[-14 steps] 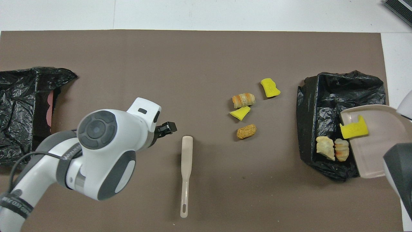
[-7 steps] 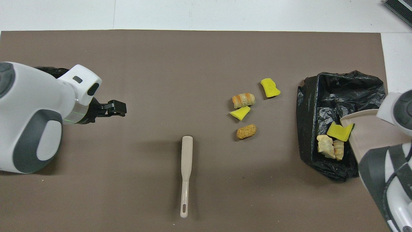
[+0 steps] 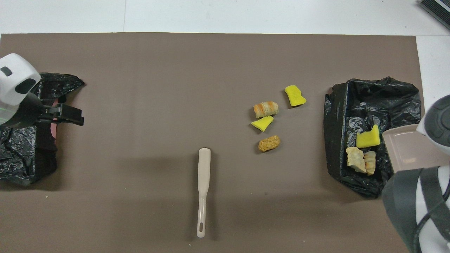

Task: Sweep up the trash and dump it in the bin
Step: 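Bring the dustpan back and set it mid-table with the right gripper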

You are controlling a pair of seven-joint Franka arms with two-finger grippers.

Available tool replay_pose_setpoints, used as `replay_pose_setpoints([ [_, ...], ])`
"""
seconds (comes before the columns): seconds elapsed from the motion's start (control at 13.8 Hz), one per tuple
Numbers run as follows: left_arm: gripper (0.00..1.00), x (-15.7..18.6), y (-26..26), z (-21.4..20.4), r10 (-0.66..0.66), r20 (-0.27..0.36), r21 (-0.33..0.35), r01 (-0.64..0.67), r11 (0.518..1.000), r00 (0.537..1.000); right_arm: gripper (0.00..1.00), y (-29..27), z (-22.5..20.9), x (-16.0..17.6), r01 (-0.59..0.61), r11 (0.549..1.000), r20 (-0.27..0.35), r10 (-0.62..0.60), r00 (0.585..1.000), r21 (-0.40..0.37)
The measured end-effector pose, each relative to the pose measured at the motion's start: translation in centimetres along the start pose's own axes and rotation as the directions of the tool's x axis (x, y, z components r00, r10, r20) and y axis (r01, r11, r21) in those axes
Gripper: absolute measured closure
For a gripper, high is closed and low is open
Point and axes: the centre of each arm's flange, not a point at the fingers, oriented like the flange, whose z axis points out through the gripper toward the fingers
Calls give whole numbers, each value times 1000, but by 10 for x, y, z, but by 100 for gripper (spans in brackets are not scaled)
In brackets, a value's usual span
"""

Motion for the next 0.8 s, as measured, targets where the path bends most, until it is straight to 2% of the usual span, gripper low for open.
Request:
replay_pose_setpoints([
  [0.14,0,-3,-4,-14,14,16,18,-14,1000,1000,69,-8,-24,10,-78,997,-49,78,996,0],
  [0.22,0,-4,-3,-18,19,18,19,-19,1000,1000,69,-11,-35,20,-145,989,-103,145,984,9],
  [0.36,0,-5,0,-17,24,25,20,-24,1000,999,69,-15,-52,45,-300,952,-222,306,926,61],
  [0.43,0,-4,0,-16,24,27,20,-25,999,999,69,-15,-57,57,-378,919,-288,395,872,114],
  [0.51,0,-4,0,-15,24,28,20,-24,1000,999,69,-14,-64,69,-456,872,-358,489,795,178],
  [0.65,0,-4,0,-15,23,28,20,-24,1000,999,69,-7,-81,87,-586,741,-451,668,592,328],
  [0.72,0,-4,0,-15,23,28,20,-24,1000,999,69,0,-93,101,-638,655,-462,748,476,405],
  [0.8,0,-4,0,-16,24,25,20,-24,1000,999,69,7,-107,121,-674,580,-451,805,387,458],
])
